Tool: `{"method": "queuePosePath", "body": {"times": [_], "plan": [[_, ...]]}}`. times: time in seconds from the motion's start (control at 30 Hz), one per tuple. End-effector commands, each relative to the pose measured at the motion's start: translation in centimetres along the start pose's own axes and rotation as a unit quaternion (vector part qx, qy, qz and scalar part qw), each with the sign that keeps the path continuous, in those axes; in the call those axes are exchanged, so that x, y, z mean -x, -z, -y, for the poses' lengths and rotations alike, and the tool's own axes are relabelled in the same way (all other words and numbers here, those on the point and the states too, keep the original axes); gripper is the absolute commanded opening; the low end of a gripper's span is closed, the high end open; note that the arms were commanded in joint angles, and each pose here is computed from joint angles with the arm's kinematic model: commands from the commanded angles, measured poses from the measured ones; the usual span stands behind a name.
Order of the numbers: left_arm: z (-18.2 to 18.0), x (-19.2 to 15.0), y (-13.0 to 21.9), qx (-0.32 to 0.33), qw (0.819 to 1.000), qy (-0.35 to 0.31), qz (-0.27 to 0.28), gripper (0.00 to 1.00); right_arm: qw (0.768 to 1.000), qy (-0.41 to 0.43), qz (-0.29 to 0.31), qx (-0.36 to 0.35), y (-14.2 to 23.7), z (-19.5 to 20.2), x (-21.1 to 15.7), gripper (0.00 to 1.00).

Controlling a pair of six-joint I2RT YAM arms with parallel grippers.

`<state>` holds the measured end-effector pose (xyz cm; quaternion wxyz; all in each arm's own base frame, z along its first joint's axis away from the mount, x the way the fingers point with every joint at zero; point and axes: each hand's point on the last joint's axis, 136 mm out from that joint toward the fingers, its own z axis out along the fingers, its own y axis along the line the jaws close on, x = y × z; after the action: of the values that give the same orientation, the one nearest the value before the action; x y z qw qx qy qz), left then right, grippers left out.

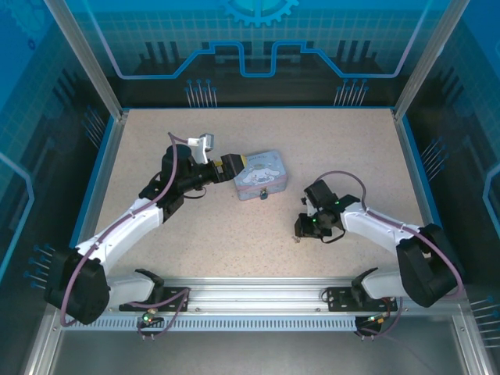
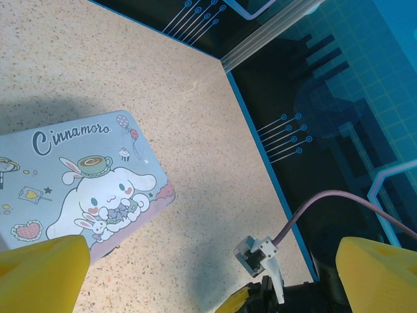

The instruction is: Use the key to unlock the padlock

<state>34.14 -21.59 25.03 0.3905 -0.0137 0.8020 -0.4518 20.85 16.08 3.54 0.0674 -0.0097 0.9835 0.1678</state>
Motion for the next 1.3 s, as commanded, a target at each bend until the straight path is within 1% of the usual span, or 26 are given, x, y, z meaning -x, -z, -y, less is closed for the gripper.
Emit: {"method": "queuePosePath", "body": {"times": [0.0, 0.07, 0.33, 0.5, 0.53, 1.0, 1.17, 1.2, 1.27], "plan": [[0.8, 0.7, 0.6, 0.000, 1.000, -0.023, 0.010, 0.99, 0.999, 0.015, -0.021, -0.020, -0.5, -0.2, -0.5, 0.27], [0.8, 0.6, 0.6, 0.001, 1.000, -0.024, 0.009, 0.99, 0.999, 0.024, -0.024, -0.024, -0.8, -0.5, -0.3, 0.27], [0.6, 0.5, 0.7, 0.003, 1.000, -0.025, 0.009, 0.99, 0.993, 0.073, -0.039, -0.079, -1.2, -0.9, 0.5, 0.29], [0.7, 0.5, 0.8, 0.004, 1.000, -0.027, 0.010, 0.99, 0.988, 0.094, -0.062, -0.103, -2.0, -0.8, -0.2, 0.29], [0.6, 0.5, 0.8, 0.006, 1.000, -0.027, 0.009, 0.99, 0.989, 0.098, -0.054, -0.099, -1.8, -1.5, 0.6, 0.29], [0.6, 0.6, 0.8, 0.008, 1.000, -0.029, 0.010, 0.99, 0.987, 0.092, -0.085, -0.103, -2.7, -1.1, -1.0, 0.24], [0.6, 0.6, 0.8, 0.008, 1.000, -0.028, 0.010, 0.99, 0.987, 0.090, -0.086, -0.101, -2.4, -1.2, -1.2, 0.24], [0.6, 0.6, 0.8, 0.008, 1.000, -0.029, 0.010, 0.99, 0.986, 0.087, -0.096, -0.107, -2.6, -0.5, -2.0, 0.24], [0.7, 0.7, 0.8, 0.007, 1.000, -0.029, 0.010, 0.99, 0.986, 0.086, -0.097, -0.108, -2.6, -0.3, -2.2, 0.24]]}}
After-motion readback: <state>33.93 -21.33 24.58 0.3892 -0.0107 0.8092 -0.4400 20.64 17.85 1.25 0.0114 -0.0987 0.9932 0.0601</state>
